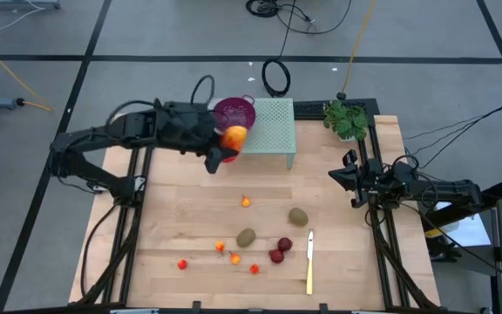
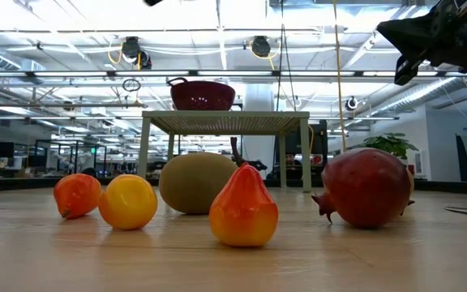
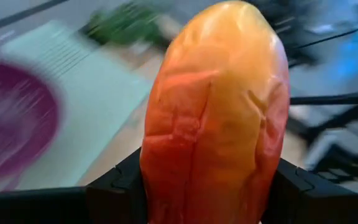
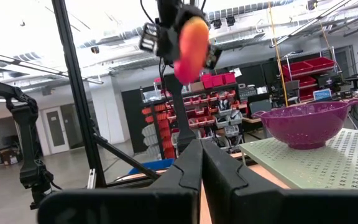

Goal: Pick & Place Fruit
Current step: Put the orange mango in the red strainer bowl on the shelf

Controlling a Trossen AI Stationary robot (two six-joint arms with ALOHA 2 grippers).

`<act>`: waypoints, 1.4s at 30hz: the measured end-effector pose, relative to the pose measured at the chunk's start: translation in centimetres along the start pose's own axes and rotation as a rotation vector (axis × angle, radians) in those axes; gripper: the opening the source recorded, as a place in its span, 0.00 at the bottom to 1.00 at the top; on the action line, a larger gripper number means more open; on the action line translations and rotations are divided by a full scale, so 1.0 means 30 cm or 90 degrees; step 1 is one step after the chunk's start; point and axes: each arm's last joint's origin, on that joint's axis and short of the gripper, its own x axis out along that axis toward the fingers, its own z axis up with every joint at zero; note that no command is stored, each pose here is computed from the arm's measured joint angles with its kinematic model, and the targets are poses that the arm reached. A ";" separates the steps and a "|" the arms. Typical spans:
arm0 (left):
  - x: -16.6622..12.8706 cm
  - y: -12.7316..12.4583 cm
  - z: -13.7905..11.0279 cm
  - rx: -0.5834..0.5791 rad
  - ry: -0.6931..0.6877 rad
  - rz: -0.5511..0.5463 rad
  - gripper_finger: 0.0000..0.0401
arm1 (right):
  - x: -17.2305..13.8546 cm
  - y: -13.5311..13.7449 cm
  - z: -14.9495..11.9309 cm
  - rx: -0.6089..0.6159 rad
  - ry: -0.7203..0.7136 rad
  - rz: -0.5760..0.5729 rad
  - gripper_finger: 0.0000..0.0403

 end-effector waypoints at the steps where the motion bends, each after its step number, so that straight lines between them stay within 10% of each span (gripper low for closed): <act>1: 0.000 -0.003 0.012 0.013 -0.014 -0.028 0.51 | 0.000 0.000 0.000 0.000 0.000 0.000 0.00; 19: -0.033 -0.057 0.124 0.146 -0.192 -0.286 0.51 | 0.000 -0.001 -0.005 -0.052 0.009 -0.002 0.00; 32: -0.013 0.100 0.105 -0.077 -0.199 0.149 0.51 | 0.000 -0.001 -0.005 -0.052 0.009 -0.002 0.00; 42: 0.110 0.228 0.106 -0.056 -0.135 0.263 0.51 | 0.000 -0.001 -0.005 -0.052 0.010 -0.002 0.00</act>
